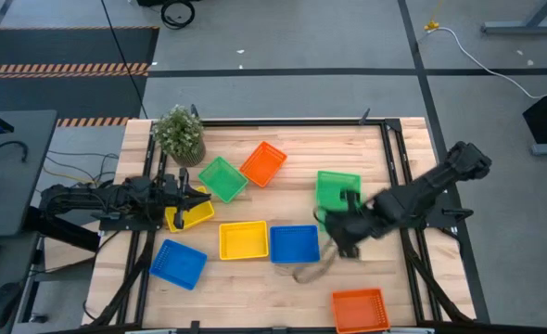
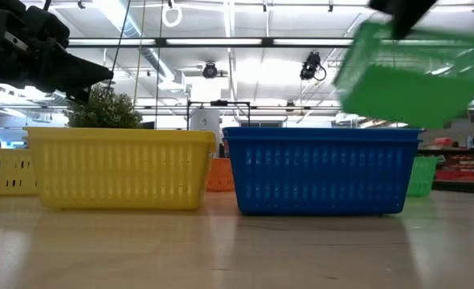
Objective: Stack baskets by color
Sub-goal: Stack the bottom green bin on top of the top right green bin
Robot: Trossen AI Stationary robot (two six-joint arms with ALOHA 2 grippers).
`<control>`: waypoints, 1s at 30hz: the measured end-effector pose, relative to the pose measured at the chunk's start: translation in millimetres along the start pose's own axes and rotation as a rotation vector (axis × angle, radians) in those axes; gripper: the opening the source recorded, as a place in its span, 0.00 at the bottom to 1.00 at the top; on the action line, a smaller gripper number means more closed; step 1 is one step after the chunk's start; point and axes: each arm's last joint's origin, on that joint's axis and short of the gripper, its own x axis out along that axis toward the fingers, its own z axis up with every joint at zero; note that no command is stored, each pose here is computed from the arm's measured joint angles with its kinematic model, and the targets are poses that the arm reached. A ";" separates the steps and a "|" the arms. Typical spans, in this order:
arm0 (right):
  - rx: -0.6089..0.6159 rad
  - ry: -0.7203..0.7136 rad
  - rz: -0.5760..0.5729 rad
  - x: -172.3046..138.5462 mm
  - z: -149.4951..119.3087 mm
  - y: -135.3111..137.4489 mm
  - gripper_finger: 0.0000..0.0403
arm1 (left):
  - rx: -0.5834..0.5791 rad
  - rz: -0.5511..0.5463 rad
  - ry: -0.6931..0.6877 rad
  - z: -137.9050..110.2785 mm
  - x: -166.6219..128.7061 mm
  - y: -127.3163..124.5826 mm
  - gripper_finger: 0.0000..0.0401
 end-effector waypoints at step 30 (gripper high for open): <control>-0.039 0.307 -0.343 99.0 11.3 -61.0 0.03 | 0.000 0.000 0.000 0.0 0.0 0.0 0.09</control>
